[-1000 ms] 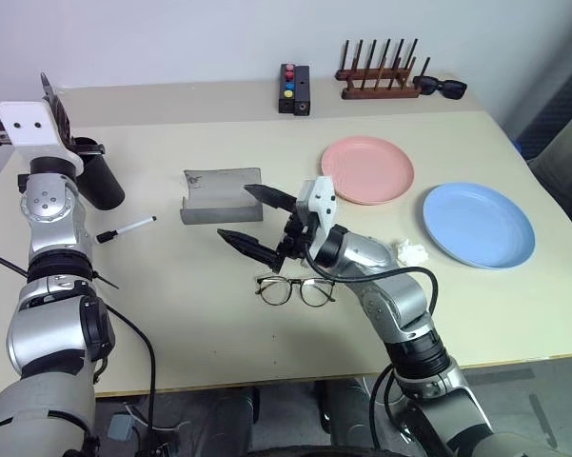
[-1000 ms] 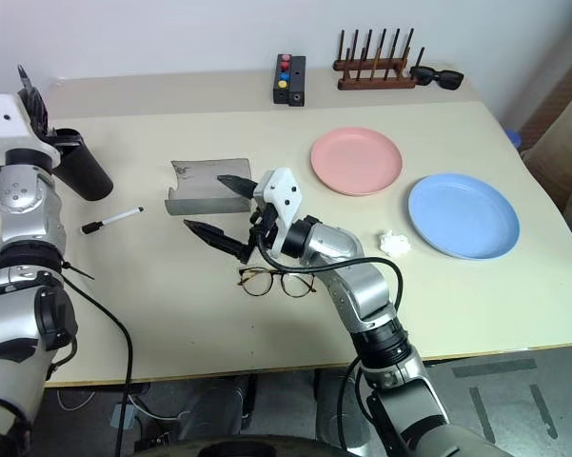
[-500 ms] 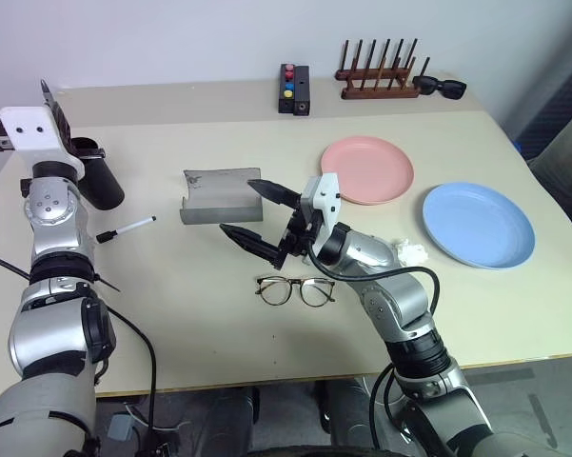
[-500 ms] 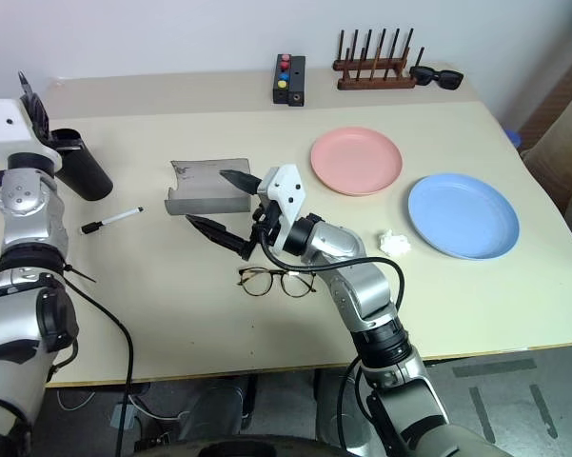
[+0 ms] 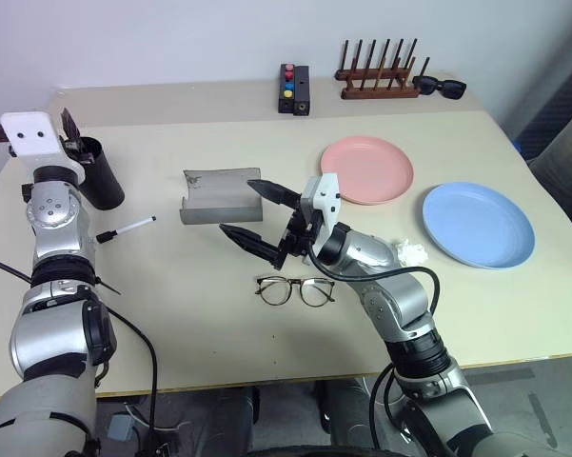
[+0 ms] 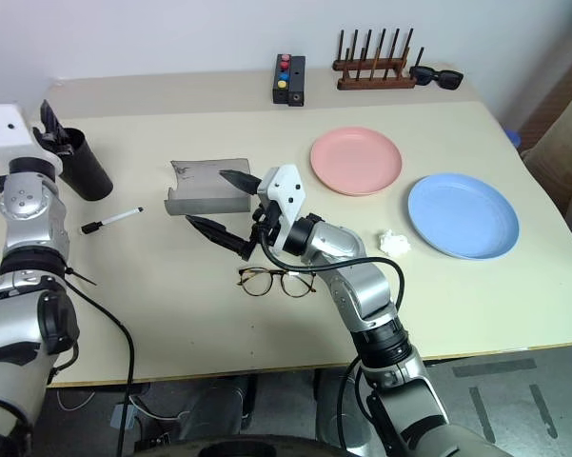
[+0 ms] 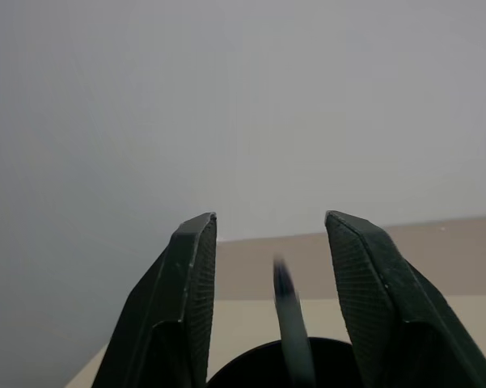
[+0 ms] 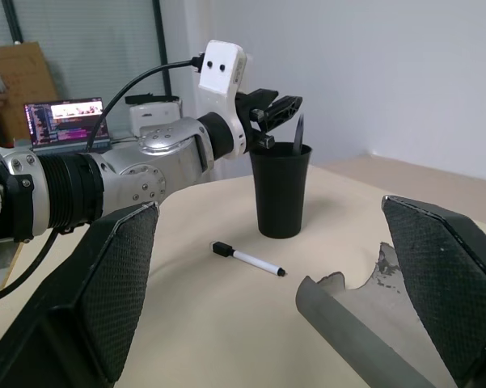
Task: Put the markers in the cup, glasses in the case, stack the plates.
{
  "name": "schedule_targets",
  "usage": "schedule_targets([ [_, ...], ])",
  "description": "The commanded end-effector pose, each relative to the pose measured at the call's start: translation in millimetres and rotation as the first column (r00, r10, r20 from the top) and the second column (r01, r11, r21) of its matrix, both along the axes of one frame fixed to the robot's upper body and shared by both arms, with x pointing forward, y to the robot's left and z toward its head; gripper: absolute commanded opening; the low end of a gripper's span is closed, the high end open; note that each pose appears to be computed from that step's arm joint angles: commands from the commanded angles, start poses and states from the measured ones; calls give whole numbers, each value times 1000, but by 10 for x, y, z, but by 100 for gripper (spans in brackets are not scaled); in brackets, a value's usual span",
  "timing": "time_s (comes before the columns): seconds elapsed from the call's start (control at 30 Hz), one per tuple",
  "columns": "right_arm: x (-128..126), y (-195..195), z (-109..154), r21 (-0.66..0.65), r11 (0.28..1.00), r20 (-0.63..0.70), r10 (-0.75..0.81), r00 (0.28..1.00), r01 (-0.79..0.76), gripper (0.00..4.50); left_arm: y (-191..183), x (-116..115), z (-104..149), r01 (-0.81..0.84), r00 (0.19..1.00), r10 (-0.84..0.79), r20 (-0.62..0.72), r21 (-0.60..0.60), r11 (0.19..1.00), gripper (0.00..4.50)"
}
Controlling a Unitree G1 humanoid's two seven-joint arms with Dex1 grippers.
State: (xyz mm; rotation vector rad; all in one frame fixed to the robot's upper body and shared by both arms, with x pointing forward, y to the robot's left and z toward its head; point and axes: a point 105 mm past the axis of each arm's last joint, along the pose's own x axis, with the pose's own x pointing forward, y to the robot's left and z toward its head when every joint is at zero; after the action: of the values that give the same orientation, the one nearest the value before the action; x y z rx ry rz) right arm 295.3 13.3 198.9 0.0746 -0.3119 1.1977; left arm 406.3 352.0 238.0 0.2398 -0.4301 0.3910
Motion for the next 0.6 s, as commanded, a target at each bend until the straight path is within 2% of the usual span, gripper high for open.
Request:
schedule_targets([
  [0.03,-45,8,165,46,999,47,18,999,-20,450,10,-32,113,-1,999,1,41,7,1000,219],
  [0.23,-45,6,163,46,999,46,18,999,-21,450,-22,-46,185,26,998,-28,61,25,999,219],
  [0.27,-44,3,163,45,999,47,17,999,-19,450,-65,-40,224,58,996,-61,60,49,997,219],
  [0.33,-41,-3,159,44,999,46,14,999,-16,450,-282,-12,324,233,971,-238,33,110,966,219],
  [0.4,-40,-6,155,42,999,44,12,999,-14,450,-478,-3,333,399,917,-397,-42,140,906,219],
  [0.47,-38,-7,151,40,999,43,11,999,-13,450,-627,-18,208,541,837,-510,-199,153,827,219],
  [0.6,-26,-18,150,39,999,44,4,999,-6,450,-597,-76,6,605,753,-518,-405,119,787,219],
])
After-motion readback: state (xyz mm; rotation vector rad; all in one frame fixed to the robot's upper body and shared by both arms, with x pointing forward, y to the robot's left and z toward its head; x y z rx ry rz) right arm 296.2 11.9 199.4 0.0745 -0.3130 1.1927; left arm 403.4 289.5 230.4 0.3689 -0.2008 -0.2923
